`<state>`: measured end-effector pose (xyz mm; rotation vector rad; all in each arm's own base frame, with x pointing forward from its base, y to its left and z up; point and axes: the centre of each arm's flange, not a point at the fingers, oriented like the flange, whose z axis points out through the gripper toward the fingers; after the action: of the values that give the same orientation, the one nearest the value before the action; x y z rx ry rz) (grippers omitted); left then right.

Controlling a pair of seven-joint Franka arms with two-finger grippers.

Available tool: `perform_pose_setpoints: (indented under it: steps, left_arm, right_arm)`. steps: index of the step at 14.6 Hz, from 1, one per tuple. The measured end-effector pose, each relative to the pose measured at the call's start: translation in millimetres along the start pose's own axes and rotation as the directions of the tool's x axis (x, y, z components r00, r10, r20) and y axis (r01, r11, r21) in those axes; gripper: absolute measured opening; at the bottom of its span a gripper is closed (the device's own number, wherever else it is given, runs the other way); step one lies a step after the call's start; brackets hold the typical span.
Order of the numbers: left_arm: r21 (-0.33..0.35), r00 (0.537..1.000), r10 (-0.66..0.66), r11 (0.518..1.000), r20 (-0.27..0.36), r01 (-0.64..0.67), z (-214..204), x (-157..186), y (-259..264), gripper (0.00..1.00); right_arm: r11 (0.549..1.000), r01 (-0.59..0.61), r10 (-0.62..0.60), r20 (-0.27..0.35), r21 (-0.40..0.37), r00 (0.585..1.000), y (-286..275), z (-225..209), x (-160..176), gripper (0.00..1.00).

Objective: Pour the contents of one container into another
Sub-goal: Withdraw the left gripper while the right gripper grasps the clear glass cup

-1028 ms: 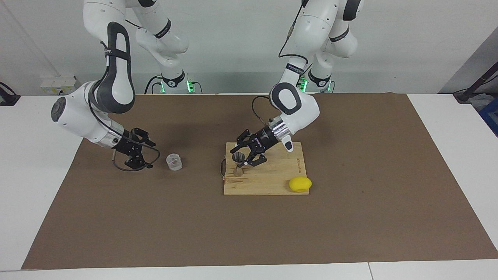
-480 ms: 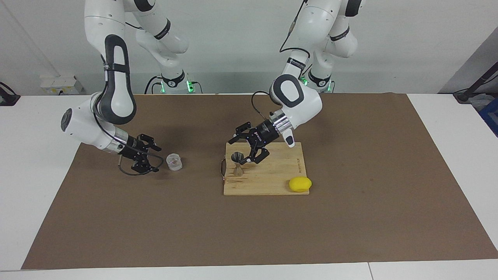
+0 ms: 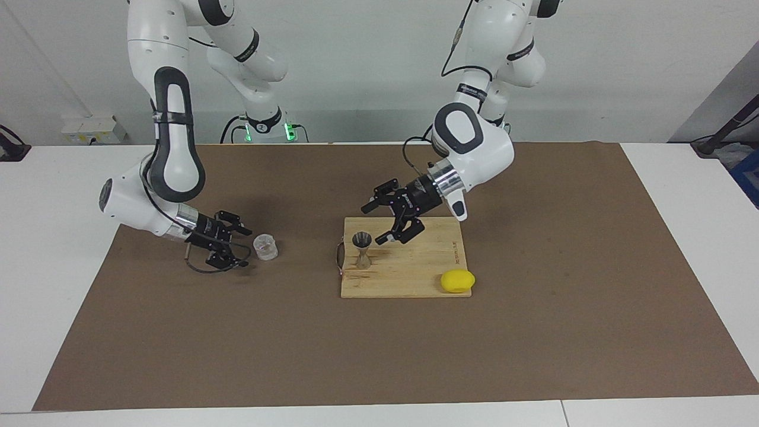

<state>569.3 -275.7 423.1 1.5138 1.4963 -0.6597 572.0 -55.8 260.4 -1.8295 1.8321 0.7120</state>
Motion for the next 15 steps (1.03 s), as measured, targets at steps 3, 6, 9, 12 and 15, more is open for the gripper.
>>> perform_pose_setpoints:
  steps: [3,6,9,12,15]
  left_arm:
    - [0.047,0.986,0.128,0.991,-0.102,-0.124,-49.1,7.8,21.4,1.00]
    - [0.067,0.948,0.226,0.974,-0.224,-0.217,-103.4,18.1,41.6,1.00]
    - [0.078,0.893,0.302,0.953,-0.335,-0.292,-153.9,21.1,55.4,1.00]
    - [0.088,0.824,0.356,0.931,-0.441,-0.355,-205.9,20.7,64.9,1.00]
    - [0.138,0.747,0.409,0.906,-0.525,-0.400,-243.3,22.4,67.5,1.00]
  right_arm:
    - [1.000,-0.015,0.015,0.028,0.003,0.999,2.1,7.8,-3.5,1.00]
    - [1.000,-0.024,0.024,0.062,0.009,0.998,7.1,15.1,-2.0,1.00]
    - [0.999,-0.031,0.029,0.091,0.019,0.995,11.6,21.0,0.1,1.00]
    - [0.998,-0.052,0.047,0.114,0.044,0.992,13.9,24.0,2.0,0.98]
    - [0.997,-0.057,0.049,0.137,0.057,0.989,18.2,28.2,3.2,0.95]
